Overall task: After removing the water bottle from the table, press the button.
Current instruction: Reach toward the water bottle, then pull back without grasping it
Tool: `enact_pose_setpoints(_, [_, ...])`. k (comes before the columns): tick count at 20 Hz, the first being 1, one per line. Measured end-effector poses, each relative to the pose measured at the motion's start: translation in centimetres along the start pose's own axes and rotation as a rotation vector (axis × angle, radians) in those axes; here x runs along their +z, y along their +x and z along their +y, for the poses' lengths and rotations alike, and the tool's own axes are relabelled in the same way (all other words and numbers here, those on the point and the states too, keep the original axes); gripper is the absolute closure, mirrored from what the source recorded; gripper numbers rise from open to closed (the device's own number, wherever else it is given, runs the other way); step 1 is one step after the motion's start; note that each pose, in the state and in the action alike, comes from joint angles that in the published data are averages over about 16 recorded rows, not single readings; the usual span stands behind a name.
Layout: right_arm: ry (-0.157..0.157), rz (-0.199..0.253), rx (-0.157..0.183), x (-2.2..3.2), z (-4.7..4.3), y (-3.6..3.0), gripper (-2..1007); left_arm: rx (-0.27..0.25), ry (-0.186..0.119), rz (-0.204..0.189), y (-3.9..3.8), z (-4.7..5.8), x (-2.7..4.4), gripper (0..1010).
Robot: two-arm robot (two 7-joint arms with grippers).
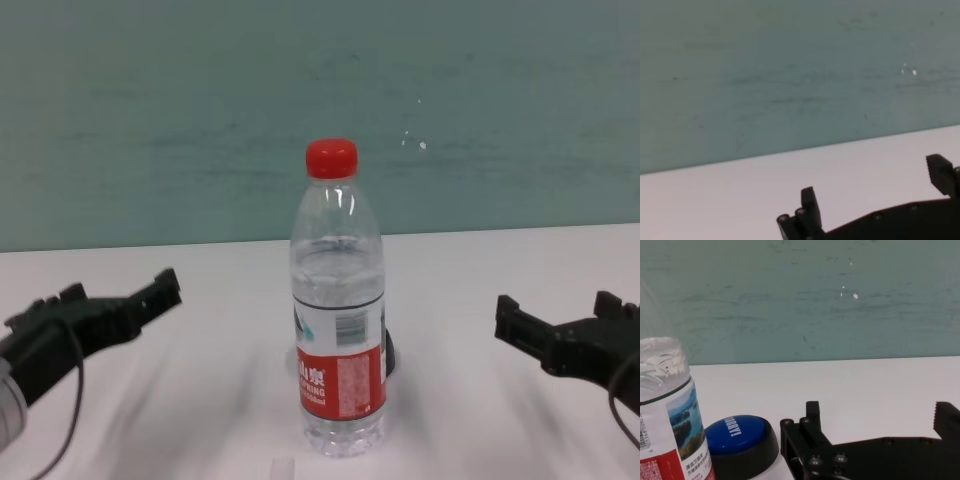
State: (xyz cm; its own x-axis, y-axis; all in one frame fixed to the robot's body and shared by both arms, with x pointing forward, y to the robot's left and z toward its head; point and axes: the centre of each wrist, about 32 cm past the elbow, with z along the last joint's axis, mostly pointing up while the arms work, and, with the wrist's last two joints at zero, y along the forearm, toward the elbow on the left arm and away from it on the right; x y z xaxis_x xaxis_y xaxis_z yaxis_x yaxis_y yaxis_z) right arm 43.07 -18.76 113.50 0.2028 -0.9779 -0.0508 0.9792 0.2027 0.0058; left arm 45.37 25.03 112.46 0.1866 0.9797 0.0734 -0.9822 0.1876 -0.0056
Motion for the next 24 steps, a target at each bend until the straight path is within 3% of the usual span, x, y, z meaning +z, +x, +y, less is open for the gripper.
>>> enact_pose_setpoints(5, [0.000,0.000,0.000,0.00,0.00,0.00,3,0.002,-0.006,0.004,0.31,0.5,-0.05,7])
enact_pose_setpoints(12, [0.000,0.000,0.000,0.00,0.00,0.00,3,0.004,-0.007,0.010,0.51,2.0,-0.17,7])
enact_pose_setpoints(24, [0.000,0.000,0.000,0.00,0.00,0.00,3,-0.014,-0.003,0.011,-0.60,5.8,-0.51,7])
